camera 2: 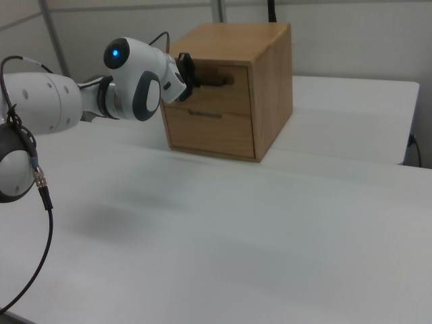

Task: Open the drawer by sliding it

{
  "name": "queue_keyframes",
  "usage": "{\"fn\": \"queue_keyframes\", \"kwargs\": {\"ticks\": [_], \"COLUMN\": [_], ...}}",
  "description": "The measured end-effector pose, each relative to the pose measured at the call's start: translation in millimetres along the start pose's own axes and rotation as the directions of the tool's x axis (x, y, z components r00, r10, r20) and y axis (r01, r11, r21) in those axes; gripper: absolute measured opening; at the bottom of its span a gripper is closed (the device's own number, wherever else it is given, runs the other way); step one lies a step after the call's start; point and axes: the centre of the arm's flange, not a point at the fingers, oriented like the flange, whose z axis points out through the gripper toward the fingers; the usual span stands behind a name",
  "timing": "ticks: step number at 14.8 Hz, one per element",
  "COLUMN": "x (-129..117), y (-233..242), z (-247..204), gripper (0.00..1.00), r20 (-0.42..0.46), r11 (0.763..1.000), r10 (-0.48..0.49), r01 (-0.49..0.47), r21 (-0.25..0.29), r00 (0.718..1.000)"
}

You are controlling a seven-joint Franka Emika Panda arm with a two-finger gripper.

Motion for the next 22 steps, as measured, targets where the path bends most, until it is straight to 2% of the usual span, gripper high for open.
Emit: {"fn": "queue_keyframes", "kwargs": {"ticks": [4, 14, 19, 22], "x": [0, 0, 0, 0], "y": [7, 53, 79, 85], "z": [-17, -108, -152, -162], "gripper": [0.16, 0.16, 0.16, 0.16], "r20": [0.001, 0.004, 0.006, 0.006], "r11": [1.0, 0.992, 0.989, 0.988], "r10": [0.004, 0.015, 0.018, 0.019], "r01": [-0.004, -0.015, -0.017, -0.018], "r21": [-0.025, -0.122, -0.149, -0.156], "r00": [1.0, 1.0, 1.0, 1.0]}}
